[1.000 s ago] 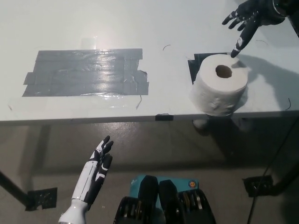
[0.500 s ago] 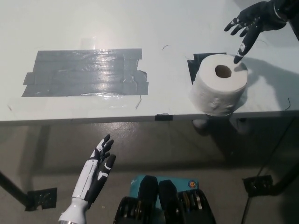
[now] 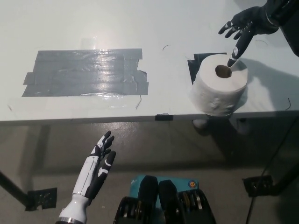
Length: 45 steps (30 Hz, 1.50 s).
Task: A toilet paper roll is kept on the black spot on the desk infront of the robot and the robot inserts its right thumb into the hole in the centre to grab the roll. Then it passes the roll to a person.
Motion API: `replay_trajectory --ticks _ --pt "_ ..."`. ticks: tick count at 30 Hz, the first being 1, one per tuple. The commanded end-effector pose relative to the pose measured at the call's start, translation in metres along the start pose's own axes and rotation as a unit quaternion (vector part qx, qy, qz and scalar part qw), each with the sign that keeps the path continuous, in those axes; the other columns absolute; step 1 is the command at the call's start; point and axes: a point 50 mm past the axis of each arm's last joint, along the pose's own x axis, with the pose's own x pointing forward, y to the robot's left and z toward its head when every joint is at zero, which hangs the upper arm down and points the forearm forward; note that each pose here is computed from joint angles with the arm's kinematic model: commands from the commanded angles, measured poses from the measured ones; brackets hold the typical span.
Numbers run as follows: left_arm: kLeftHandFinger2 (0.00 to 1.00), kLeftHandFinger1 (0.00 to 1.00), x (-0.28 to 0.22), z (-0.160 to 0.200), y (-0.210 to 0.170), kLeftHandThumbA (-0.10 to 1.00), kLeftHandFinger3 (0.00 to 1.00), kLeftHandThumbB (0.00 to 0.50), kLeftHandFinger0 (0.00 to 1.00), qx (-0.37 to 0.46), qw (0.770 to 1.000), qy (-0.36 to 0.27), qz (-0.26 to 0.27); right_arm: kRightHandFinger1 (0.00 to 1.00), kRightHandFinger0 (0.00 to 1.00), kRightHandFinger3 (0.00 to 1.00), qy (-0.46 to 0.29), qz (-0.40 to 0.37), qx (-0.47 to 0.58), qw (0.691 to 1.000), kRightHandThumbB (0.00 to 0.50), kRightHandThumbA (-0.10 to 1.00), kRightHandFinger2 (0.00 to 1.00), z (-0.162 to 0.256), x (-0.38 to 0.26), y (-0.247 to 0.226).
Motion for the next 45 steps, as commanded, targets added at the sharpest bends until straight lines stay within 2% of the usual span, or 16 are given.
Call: replay_trajectory --ticks 1,15,22,29,36,37,38,42,45 --pt "1.00 1.00 0.006 0.013 0.003 0.95 1.00 0.080 1.00 0.005 1.000 -0.029 0.001 1.00 1.00 1.00 -0.033 -0.050 -0.005 0.998 0.462 1.00 1.00 0.020 -0.017 -0.021" --pt "1.00 1.00 0.006 0.014 0.004 0.97 1.00 0.087 1.00 0.009 1.000 -0.029 0.000 1.00 1.00 1.00 -0.028 -0.057 -0.020 0.998 0.462 1.00 1.00 0.013 -0.003 -0.007" --pt "1.00 1.00 0.007 0.015 0.005 0.96 1.00 0.083 1.00 0.008 1.000 -0.030 -0.002 1.00 1.00 1.00 -0.023 -0.061 -0.027 0.998 0.495 1.00 1.00 0.016 -0.001 -0.005" --pt "1.00 1.00 0.008 0.016 0.005 0.96 1.00 0.083 1.00 0.010 0.999 -0.030 -0.002 1.00 1.00 1.00 -0.031 -0.058 0.011 0.998 0.500 1.00 1.00 0.017 0.008 0.005" --pt "1.00 1.00 0.008 0.016 0.005 0.96 1.00 0.075 1.00 0.009 0.999 -0.032 -0.003 1.00 1.00 1.00 -0.036 -0.074 -0.038 0.996 0.500 1.00 1.00 0.020 0.019 0.018" --pt "1.00 1.00 0.008 0.016 0.005 0.96 1.00 0.073 1.00 0.008 0.999 -0.032 -0.003 1.00 1.00 1.00 -0.029 -0.078 -0.052 0.995 0.493 1.00 1.00 0.020 0.020 0.020" --pt "1.00 1.00 0.008 0.016 0.005 0.96 1.00 0.073 1.00 0.010 0.999 -0.033 -0.003 1.00 1.00 1.00 -0.022 -0.071 -0.066 0.995 0.465 1.00 1.00 0.020 0.022 0.023" --pt "1.00 1.00 0.009 0.018 0.005 0.96 1.00 0.070 1.00 0.009 0.999 -0.033 -0.004 1.00 1.00 1.00 -0.007 -0.063 -0.066 0.996 0.441 1.00 1.00 0.017 0.030 0.033" --pt "1.00 1.00 0.010 0.019 0.006 0.96 1.00 0.068 1.00 0.010 0.999 -0.035 -0.003 1.00 1.00 1.00 -0.006 -0.061 -0.087 0.994 0.451 1.00 1.00 0.012 0.034 0.038"
